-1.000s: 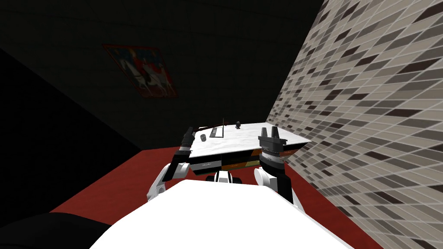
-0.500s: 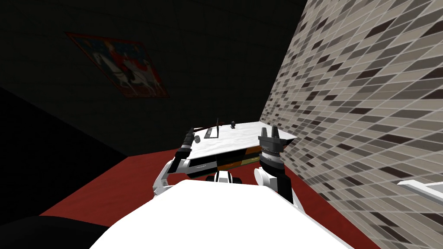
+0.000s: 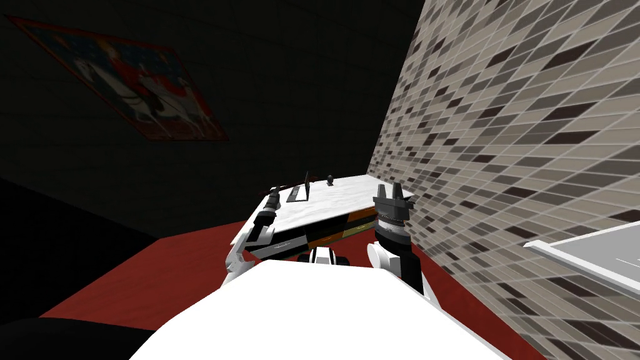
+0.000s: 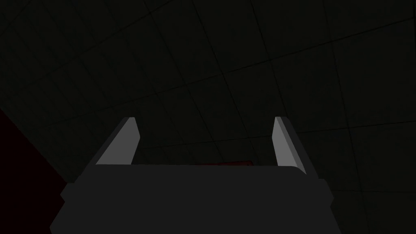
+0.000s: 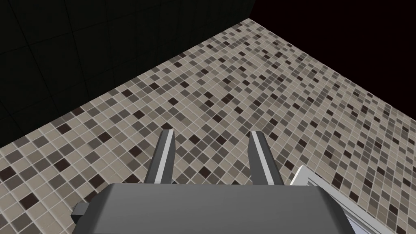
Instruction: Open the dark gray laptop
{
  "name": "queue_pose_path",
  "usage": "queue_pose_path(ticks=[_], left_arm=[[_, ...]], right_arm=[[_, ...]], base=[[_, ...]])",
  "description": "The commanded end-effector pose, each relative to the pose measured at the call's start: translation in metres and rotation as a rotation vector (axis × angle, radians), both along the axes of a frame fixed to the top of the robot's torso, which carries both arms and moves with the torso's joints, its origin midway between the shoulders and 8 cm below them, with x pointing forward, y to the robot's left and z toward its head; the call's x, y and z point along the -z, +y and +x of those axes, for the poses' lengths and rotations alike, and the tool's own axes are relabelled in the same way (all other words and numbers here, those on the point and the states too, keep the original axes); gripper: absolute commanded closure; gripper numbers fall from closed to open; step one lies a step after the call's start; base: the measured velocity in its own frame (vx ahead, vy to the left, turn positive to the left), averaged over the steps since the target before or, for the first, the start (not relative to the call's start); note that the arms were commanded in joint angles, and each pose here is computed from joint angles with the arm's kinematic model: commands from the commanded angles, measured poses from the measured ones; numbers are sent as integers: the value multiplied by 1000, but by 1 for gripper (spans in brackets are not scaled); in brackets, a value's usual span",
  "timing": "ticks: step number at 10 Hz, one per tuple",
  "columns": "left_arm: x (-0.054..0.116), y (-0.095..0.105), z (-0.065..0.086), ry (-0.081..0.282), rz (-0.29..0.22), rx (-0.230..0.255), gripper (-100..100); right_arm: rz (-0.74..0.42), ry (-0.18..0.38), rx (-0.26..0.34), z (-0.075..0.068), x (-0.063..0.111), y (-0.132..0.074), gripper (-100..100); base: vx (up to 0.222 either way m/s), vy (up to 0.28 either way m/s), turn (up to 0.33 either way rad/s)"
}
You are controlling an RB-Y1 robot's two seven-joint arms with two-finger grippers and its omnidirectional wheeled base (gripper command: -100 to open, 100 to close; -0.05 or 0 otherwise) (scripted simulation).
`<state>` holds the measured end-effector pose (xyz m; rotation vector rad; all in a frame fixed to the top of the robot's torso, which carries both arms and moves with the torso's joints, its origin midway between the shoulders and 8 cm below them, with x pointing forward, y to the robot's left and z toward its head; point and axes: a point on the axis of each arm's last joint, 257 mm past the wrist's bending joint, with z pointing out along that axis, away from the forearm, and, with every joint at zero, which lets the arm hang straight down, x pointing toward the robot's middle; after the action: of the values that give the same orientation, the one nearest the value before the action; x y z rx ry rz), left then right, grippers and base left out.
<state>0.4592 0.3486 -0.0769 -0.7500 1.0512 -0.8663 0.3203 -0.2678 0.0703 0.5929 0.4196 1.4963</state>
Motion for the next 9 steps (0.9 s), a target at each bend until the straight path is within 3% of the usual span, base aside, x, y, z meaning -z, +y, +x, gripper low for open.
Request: queue_pose_path(ticks=[1, 9], left_arm=[[17, 18, 14, 57, 31, -50, -100], [62, 94, 47, 248, 142, -221, -100]], right_arm=[[0, 0, 0, 0, 0, 0, 0], [0, 0, 0, 0, 0, 0, 0]], base=[[38, -79, -124], [38, -99, -149]])
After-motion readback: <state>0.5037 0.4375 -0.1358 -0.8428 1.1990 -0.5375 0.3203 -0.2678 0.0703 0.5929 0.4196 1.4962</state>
